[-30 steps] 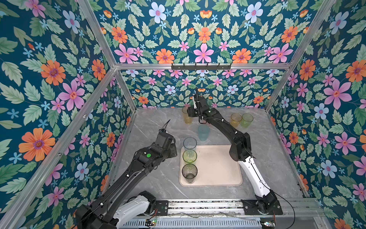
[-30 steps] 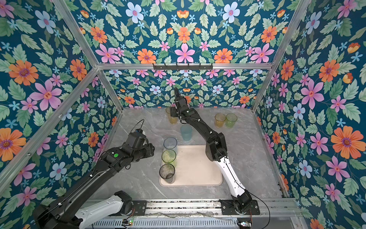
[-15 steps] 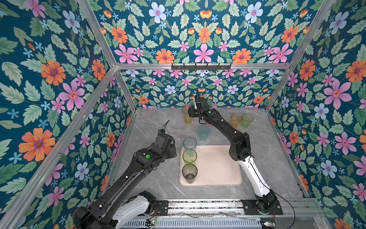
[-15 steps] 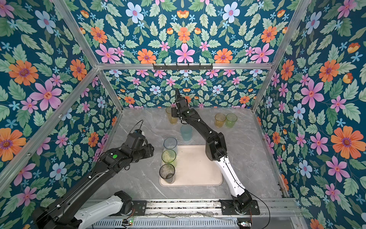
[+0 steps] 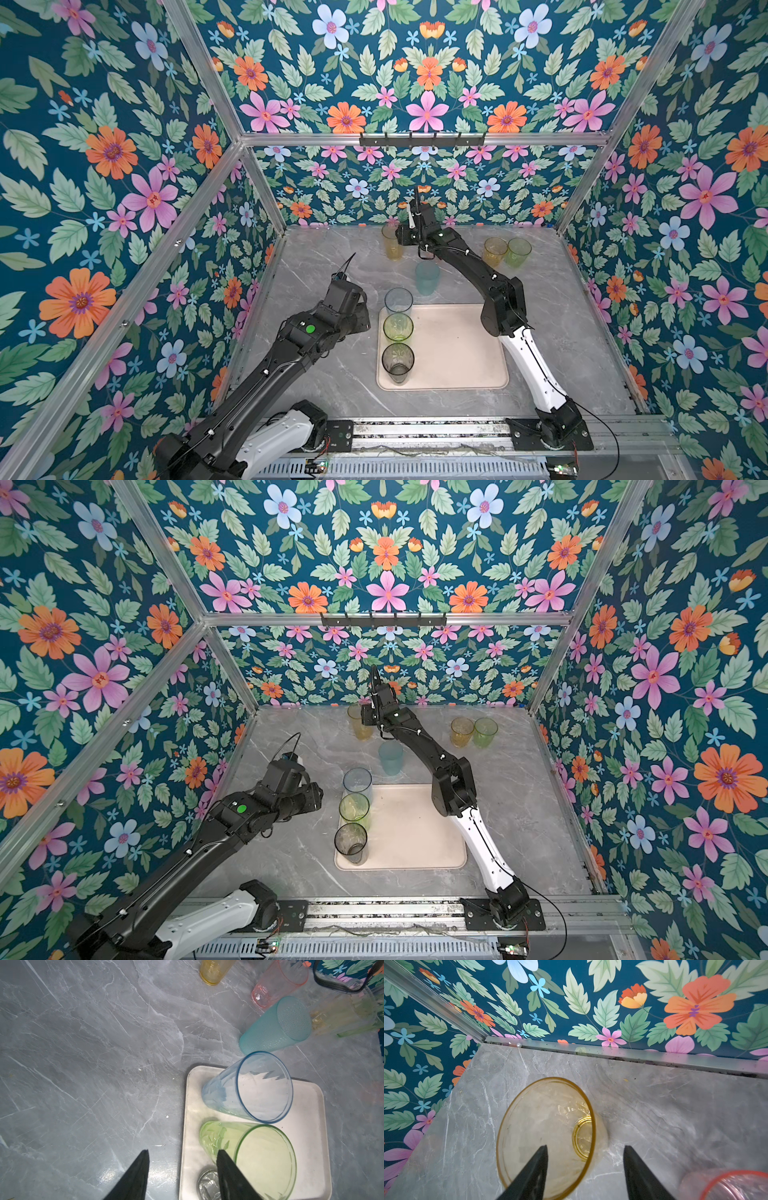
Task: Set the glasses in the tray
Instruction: 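Move the right gripper over the yellow glass and lower onto its rim, then close the right gripper on the yellow glass rim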
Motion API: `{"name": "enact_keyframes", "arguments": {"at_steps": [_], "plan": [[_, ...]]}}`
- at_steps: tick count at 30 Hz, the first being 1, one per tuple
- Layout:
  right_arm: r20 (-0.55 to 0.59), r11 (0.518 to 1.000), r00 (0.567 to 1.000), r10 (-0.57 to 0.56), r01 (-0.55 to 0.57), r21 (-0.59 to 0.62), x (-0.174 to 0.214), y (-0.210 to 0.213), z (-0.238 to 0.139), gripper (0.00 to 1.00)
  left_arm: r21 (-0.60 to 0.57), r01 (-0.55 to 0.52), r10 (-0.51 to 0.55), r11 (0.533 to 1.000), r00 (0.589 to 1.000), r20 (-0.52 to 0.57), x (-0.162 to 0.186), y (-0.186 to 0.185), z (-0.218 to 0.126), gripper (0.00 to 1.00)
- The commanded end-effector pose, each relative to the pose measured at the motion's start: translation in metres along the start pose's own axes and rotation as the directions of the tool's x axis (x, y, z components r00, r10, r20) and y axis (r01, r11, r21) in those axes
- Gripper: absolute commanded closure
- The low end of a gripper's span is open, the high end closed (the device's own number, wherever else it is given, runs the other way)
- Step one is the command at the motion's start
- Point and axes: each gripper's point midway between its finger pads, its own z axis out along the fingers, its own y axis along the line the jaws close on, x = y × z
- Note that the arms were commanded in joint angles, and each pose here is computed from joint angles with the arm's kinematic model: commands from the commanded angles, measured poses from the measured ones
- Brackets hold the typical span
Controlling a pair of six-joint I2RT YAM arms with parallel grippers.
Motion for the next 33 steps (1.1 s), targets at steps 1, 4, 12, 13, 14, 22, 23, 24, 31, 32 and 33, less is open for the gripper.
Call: {"name": "enact_keyframes", "arguments": {"at_steps": [1, 4, 12, 13, 14, 22, 23, 24, 31, 32, 33], "plan": [[-0.021, 1.0, 1.0, -0.01, 0.01, -0.013, 0.0031, 0.0028, -0.0023, 0.45, 0.002, 0.015, -0.015, 1.0, 1.0, 0.017, -0.0038, -0.0005, -0.0011, 0.45], [-0.022, 1.0, 1.0, -0.018, 0.017, -0.015, 0.0022, 0.0034, -0.0041, 0.47, 0.003, 0.016, -0.016, 1.0, 1.0, 0.016, -0.0033, -0.0003, -0.001, 0.45], [-0.019, 1.0, 1.0, -0.012, 0.012, -0.027, -0.0018, 0.0069, -0.0088, 0.49, -0.001, 0.021, -0.021, 1.0, 1.0, 0.006, 0.0014, 0.0019, 0.0015, 0.45], [-0.016, 1.0, 1.0, -0.009, 0.008, -0.029, -0.0028, 0.0075, -0.0092, 0.49, -0.001, 0.023, -0.023, 1.0, 1.0, 0.008, 0.0013, 0.0021, 0.0012, 0.45], [-0.014, 1.0, 1.0, -0.007, 0.007, -0.031, -0.003, 0.0079, -0.0089, 0.49, -0.001, 0.023, -0.023, 1.0, 1.0, 0.008, 0.0014, 0.0025, 0.0013, 0.45], [-0.006, 0.999, 1.0, -0.001, 0.001, -0.032, -0.0041, 0.0084, -0.0065, 0.5, -0.002, 0.024, -0.024, 1.0, 1.0, 0.008, 0.0027, 0.0037, -0.0002, 0.45], [-0.005, 1.0, 1.0, -0.001, 0.001, -0.031, -0.0045, 0.0079, -0.006, 0.5, -0.001, 0.024, -0.024, 1.0, 1.0, 0.008, 0.0029, 0.0038, -0.0007, 0.45], [-0.005, 1.0, 1.0, 0.0, 0.0, -0.029, -0.0042, 0.0076, -0.0055, 0.5, -0.003, 0.026, -0.026, 1.0, 1.0, 0.008, 0.0028, 0.004, -0.0006, 0.45], [0.0, 0.999, 1.0, 0.007, -0.007, -0.031, -0.0035, 0.0071, -0.001, 0.52, -0.003, 0.033, -0.033, 0.999, 0.999, 0.008, 0.0044, 0.0054, -0.0014, 0.45], [-0.001, 1.0, 1.0, 0.006, -0.006, -0.03, -0.0024, 0.0066, 0.0001, 0.53, -0.003, 0.035, -0.034, 0.999, 0.999, 0.008, 0.0047, 0.0057, -0.0014, 0.45], [-0.003, 1.0, 1.0, 0.006, -0.006, -0.031, -0.0021, 0.0067, 0.0003, 0.53, -0.004, 0.036, -0.036, 0.999, 0.999, 0.009, 0.0049, 0.0059, -0.0014, 0.45]]}}
